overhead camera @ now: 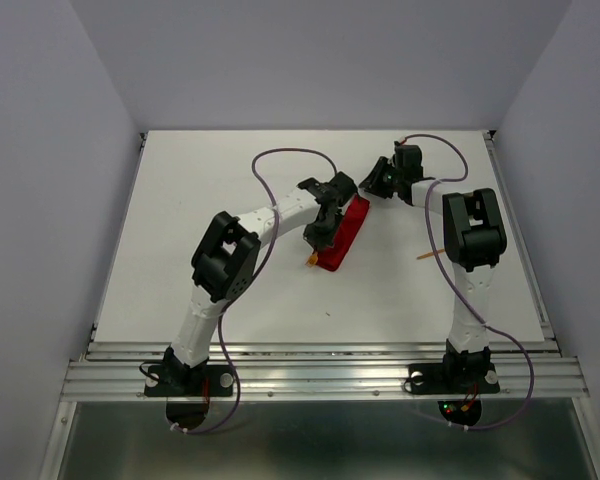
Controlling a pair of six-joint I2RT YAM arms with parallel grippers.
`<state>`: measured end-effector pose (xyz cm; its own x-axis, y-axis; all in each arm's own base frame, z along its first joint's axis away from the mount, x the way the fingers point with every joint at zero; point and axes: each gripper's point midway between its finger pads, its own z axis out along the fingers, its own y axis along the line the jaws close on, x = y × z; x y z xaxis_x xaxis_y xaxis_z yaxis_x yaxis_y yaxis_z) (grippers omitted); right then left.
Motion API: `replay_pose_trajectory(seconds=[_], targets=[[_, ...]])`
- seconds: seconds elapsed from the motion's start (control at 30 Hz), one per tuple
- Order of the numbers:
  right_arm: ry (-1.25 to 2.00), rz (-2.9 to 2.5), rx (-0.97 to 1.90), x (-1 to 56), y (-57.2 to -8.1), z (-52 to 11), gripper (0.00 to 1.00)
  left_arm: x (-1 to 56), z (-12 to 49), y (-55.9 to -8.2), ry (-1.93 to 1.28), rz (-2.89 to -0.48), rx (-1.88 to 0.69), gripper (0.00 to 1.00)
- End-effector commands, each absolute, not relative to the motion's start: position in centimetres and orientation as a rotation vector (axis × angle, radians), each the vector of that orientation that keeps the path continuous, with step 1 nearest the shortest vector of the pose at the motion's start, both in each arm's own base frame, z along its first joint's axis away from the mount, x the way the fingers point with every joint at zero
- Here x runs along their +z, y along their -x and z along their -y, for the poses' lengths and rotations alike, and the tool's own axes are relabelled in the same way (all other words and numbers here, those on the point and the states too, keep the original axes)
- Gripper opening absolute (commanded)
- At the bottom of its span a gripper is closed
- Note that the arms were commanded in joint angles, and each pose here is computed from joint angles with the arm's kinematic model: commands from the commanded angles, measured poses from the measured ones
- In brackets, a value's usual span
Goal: Fold the napkin into a case and place the utensils inside
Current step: Insert the fork into the folded napkin.
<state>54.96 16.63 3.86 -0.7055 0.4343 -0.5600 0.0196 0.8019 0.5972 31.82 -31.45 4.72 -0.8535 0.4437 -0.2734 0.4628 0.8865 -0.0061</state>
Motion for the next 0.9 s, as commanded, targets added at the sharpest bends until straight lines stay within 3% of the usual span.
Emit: replay_pose_trajectory(seconds=[0.0, 0.87], targets=[[-0.324, -2.288, 0.745, 2.5, -54.3, -17.2, 0.33, 7.5, 31.0, -31.8, -0.64, -2.754, -0.144, 0.0], [-0.266, -2.315, 0.797, 1.9, -51.8, -19.9, 0.33, 7.0, 31.7, -32.7, -0.645, -2.761, -0.169, 0.0]])
